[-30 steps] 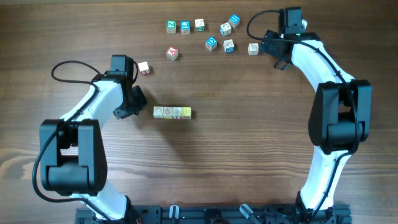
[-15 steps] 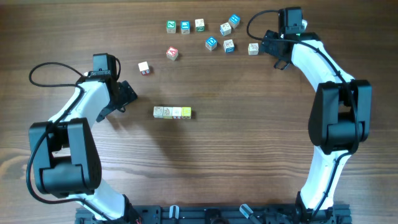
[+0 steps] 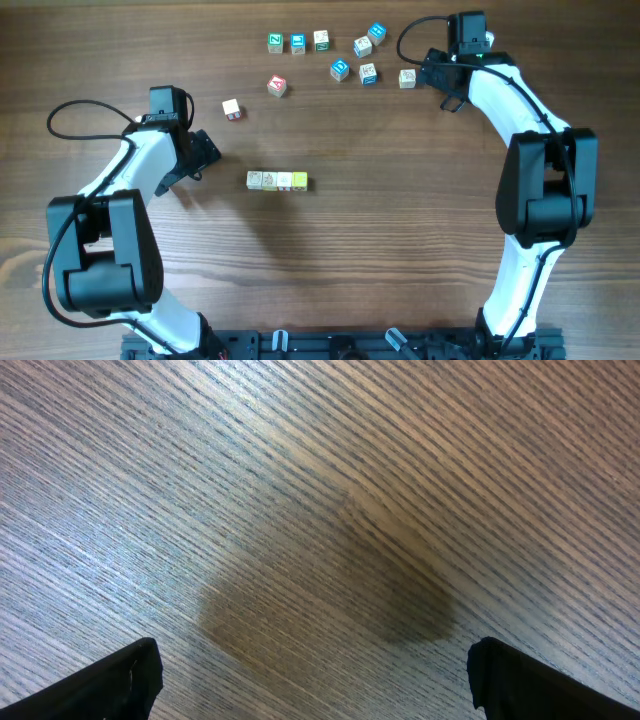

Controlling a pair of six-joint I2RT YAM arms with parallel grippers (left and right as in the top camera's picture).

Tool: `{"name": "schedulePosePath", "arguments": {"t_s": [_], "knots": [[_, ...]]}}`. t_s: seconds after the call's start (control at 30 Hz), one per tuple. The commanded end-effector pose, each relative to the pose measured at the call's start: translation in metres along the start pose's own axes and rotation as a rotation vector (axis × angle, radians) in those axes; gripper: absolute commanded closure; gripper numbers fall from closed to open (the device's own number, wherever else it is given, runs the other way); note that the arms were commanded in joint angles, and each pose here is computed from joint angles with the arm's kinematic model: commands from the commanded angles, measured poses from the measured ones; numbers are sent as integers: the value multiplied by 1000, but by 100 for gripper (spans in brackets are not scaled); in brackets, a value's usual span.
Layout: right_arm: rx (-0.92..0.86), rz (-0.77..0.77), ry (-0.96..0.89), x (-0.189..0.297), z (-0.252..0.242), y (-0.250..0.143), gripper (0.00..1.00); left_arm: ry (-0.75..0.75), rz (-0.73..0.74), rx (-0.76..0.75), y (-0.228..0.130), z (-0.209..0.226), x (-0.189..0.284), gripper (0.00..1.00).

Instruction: Form a horizontal line

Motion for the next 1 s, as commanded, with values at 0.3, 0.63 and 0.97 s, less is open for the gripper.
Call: {"name": "schedulePosePath", "arguments": {"t_s": [0.3, 0.63, 0.97], "knots": [[15, -4, -16, 0, -2, -1, 0, 12, 8, -1, -3, 3, -3, 0], [3, -50, 5, 1, 3, 9, 0, 12, 8, -1, -3, 3, -3, 0], [83, -56, 266, 7, 49, 15, 77, 12, 8, -1, -3, 3, -3, 0]]}}
Point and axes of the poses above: each gripper's point midway between its finger pads, its own x axis back along the fingers, its own z axis along the line the jaws close on, y = z × x, the point moved 1 cm from there along x, back along the fingers, and after that the axes turned 2 degrees about x, right-handed, at the moved point
